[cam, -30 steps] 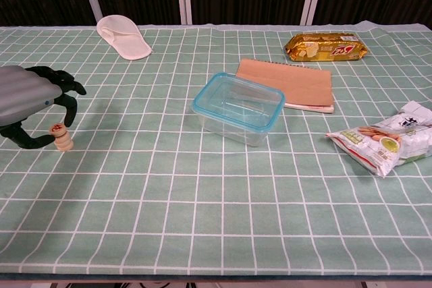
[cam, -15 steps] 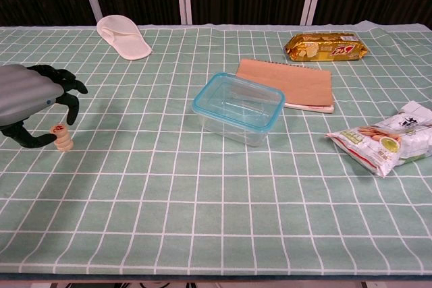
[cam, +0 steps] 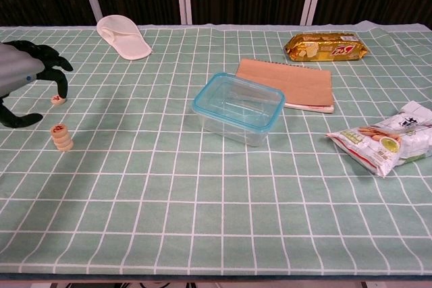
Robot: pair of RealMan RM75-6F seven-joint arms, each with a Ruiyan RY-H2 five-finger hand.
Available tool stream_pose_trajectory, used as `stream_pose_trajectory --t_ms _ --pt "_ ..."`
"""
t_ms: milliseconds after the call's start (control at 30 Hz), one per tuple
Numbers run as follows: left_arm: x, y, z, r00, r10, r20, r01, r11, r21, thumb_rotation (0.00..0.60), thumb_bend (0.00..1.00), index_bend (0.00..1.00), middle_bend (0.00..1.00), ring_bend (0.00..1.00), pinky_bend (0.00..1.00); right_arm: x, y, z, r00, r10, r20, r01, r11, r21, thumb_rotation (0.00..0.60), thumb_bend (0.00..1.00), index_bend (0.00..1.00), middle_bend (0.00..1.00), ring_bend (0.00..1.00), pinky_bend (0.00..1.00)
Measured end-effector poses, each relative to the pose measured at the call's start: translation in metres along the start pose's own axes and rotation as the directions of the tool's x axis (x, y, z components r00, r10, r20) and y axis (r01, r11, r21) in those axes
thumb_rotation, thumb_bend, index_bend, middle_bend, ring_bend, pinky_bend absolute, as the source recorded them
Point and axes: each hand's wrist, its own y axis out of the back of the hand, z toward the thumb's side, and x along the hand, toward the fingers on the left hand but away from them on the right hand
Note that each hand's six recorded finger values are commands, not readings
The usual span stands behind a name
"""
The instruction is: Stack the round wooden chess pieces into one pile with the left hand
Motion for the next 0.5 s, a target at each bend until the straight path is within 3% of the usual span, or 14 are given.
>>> stream_pose_trajectory --t_ms 300,500 --pt "0.026 0.004 -0.033 0.996 -0.016 -0.084 0.013 0.999 -0.033 0.6 0.33 0.33 0.11 0.0 0.08 0.001 -0.001 0.001 1.0 0.001 -0.002 -0.001 1.0 0.001 0.6 0.2 0.11 0.0 0.06 0.0" --pt "0.049 -0.004 -0.062 0.982 -0.057 -0.181 0.045 0.997 -0.068 0.6 0.33 0.32 0.1 0.0 0.08 0.001 -0.001 0.001 1.0 0.004 0.0 -0.004 1.0 0.001 0.6 0.2 0.11 0.0 0.06 0.0"
